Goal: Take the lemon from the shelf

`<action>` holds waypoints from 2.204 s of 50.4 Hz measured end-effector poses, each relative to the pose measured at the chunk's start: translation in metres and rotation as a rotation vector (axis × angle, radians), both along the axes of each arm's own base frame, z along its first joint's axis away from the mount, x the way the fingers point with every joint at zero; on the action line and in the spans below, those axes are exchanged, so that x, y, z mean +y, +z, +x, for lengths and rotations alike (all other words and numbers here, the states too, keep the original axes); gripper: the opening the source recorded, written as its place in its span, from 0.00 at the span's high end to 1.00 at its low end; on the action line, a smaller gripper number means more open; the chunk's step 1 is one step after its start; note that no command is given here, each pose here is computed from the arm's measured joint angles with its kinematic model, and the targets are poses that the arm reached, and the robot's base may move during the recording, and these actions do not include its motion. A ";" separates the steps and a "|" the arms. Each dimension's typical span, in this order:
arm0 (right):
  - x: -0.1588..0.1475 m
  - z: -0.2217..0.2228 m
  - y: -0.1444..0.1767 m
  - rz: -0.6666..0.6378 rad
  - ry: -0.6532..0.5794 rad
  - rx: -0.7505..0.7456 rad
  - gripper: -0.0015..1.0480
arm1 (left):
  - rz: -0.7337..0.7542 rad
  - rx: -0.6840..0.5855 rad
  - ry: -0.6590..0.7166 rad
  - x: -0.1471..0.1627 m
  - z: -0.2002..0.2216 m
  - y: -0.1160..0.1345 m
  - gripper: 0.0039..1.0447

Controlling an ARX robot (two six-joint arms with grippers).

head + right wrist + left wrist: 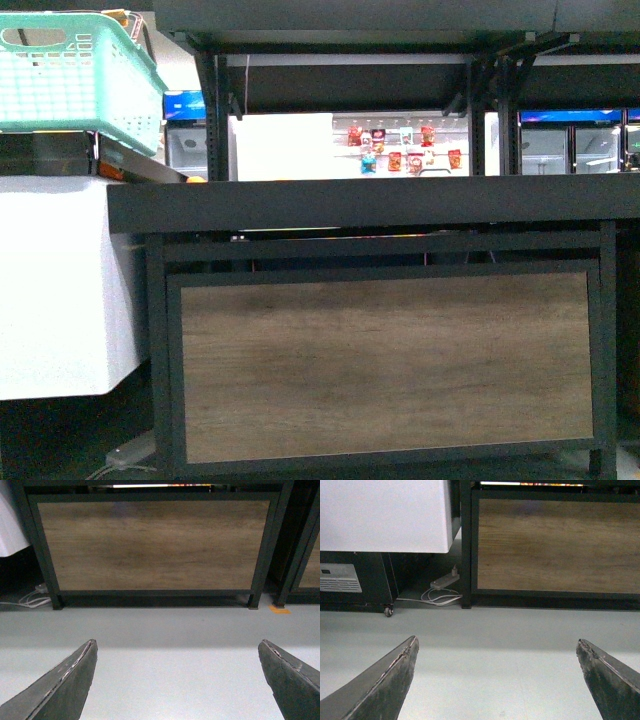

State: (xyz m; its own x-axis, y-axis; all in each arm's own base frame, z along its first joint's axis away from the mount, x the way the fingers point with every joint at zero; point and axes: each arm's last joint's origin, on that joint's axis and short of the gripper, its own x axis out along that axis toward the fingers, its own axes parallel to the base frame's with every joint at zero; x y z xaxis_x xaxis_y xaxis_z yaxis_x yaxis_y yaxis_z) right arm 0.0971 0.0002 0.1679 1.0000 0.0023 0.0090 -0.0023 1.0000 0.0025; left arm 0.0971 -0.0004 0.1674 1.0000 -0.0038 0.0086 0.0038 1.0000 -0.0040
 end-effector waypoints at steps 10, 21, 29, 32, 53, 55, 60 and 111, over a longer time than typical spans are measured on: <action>0.000 0.000 0.000 0.000 0.000 -0.001 0.07 | 0.000 0.000 0.000 0.000 0.000 0.000 0.07; 0.000 0.000 0.000 0.000 0.000 0.000 0.07 | 0.000 0.000 0.000 0.000 0.000 0.000 0.07; 0.000 0.000 0.000 0.000 0.000 0.000 0.07 | 0.000 0.000 0.000 0.000 0.000 0.000 0.07; 0.000 0.000 0.000 0.000 0.000 0.000 0.07 | 0.000 0.000 0.000 0.000 0.000 0.000 0.07; 0.000 0.000 0.000 0.000 0.001 -0.001 0.07 | 0.000 0.000 0.000 0.000 0.000 0.000 0.07; 0.000 0.000 0.000 0.000 0.000 0.000 0.07 | 0.000 0.000 0.000 0.000 0.000 0.000 0.07; 0.000 0.000 0.000 0.000 0.000 -0.001 0.07 | 0.000 -0.001 0.000 0.000 0.000 0.000 0.07; 0.000 0.000 0.000 0.000 -0.003 0.002 0.07 | 0.000 0.001 0.000 0.000 0.000 0.000 0.07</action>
